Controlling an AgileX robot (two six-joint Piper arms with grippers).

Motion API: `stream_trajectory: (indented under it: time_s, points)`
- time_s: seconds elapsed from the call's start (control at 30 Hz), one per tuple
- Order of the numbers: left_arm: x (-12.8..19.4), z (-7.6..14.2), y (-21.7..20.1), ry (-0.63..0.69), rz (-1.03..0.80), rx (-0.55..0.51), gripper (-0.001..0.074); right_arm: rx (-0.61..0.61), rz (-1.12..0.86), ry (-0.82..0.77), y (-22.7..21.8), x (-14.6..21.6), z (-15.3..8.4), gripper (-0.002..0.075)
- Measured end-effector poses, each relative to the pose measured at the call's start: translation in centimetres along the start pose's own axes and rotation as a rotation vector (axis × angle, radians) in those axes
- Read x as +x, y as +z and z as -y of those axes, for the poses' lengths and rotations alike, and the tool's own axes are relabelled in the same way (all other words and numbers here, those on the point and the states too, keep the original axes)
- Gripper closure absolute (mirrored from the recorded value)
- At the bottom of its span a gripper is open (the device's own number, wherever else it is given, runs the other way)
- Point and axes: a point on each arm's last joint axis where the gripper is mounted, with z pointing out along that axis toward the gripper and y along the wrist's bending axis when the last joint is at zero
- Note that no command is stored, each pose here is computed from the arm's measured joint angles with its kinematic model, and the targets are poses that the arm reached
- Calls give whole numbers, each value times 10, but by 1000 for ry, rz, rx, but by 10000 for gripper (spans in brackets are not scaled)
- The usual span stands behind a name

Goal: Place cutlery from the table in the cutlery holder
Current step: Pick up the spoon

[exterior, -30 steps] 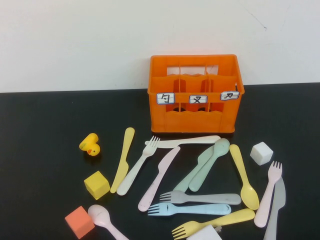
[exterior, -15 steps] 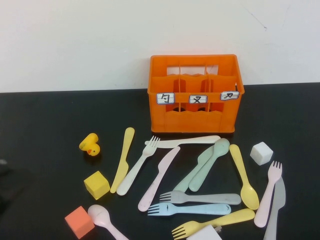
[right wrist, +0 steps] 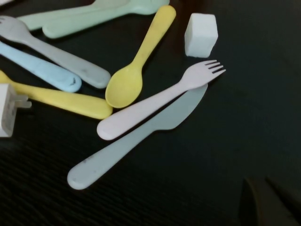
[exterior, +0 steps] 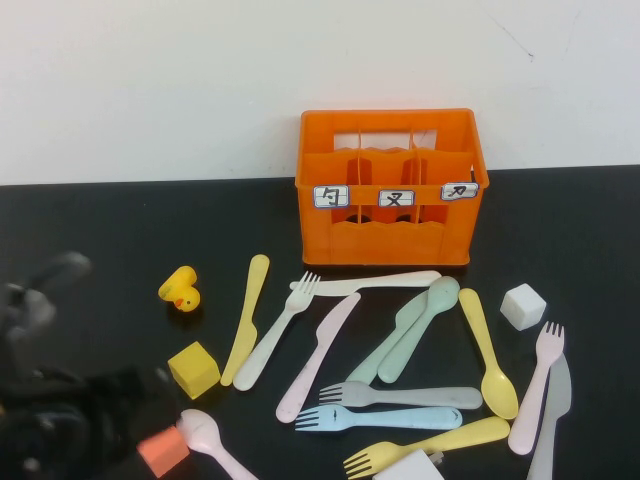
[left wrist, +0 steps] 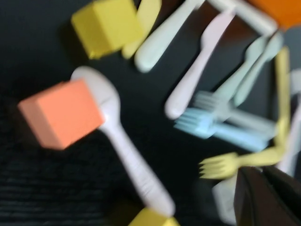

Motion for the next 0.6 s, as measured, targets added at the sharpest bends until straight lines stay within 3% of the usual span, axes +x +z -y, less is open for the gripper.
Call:
stream_trajectory:
  time_s: [0.3, 0.43, 0.6]
  points:
    - [40, 11, 46, 207, -155, -271, 738, -2, -1, -6, 0, 0, 0, 728]
    - [53, 19, 72, 275, -173, -252, 738, -2, -1, -6, 0, 0, 0, 728]
    - [56, 25, 95, 128, -154, -197, 738, 0, 1, -6, 0, 0, 0, 728]
